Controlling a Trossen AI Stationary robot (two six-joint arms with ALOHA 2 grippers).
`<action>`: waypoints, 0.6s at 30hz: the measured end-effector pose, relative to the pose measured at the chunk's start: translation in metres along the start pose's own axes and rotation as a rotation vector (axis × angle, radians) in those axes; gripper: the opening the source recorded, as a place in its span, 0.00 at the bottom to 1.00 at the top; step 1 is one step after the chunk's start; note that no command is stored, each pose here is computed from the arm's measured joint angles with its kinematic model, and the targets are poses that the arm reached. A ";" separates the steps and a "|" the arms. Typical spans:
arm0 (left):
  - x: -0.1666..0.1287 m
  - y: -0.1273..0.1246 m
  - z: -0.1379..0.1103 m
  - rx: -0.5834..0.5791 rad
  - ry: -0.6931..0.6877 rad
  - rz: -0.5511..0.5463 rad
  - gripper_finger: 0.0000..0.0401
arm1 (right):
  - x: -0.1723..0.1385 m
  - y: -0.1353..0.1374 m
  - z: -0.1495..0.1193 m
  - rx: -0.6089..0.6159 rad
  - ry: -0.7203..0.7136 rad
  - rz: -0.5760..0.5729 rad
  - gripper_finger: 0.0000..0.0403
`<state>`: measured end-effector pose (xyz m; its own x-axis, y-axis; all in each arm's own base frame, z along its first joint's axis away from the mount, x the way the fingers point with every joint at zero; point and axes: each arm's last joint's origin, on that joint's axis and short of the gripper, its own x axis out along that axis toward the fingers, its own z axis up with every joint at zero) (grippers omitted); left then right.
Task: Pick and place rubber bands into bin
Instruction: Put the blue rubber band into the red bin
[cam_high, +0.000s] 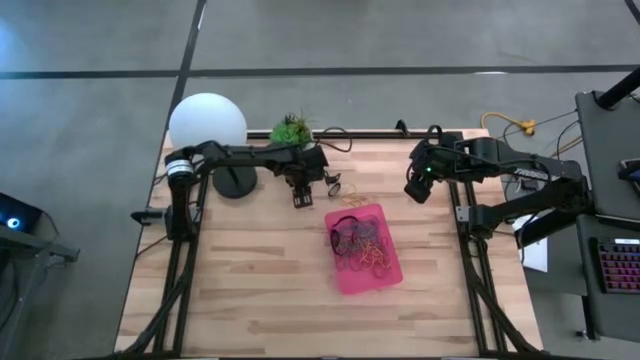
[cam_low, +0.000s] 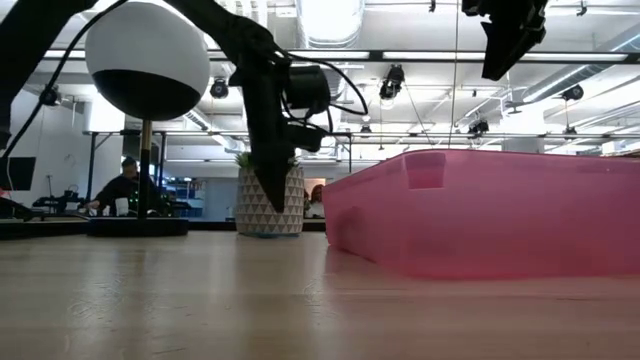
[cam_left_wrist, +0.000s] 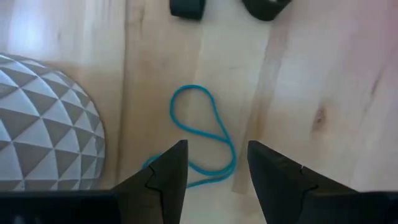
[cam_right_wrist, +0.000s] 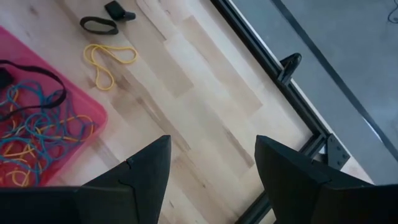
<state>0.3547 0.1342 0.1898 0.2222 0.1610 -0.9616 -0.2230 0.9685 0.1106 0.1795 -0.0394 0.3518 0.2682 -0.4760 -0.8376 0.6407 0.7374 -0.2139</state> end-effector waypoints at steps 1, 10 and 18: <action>0.000 0.001 0.000 0.008 -0.002 0.000 0.38 | 0.000 0.000 0.000 0.002 0.000 0.000 0.54; -0.008 -0.011 0.001 0.027 -0.020 -0.021 0.38 | 0.000 0.000 0.000 0.037 0.002 -0.001 0.54; -0.042 -0.051 0.003 0.080 -0.098 0.275 0.38 | 0.000 -0.001 0.000 0.035 -0.009 -0.023 0.54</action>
<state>0.3592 0.0789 0.2258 0.2552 0.4328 -0.8646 -0.2131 0.8974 0.3863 0.1790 -0.0400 0.3519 0.2589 -0.4971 -0.8282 0.6717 0.7088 -0.2154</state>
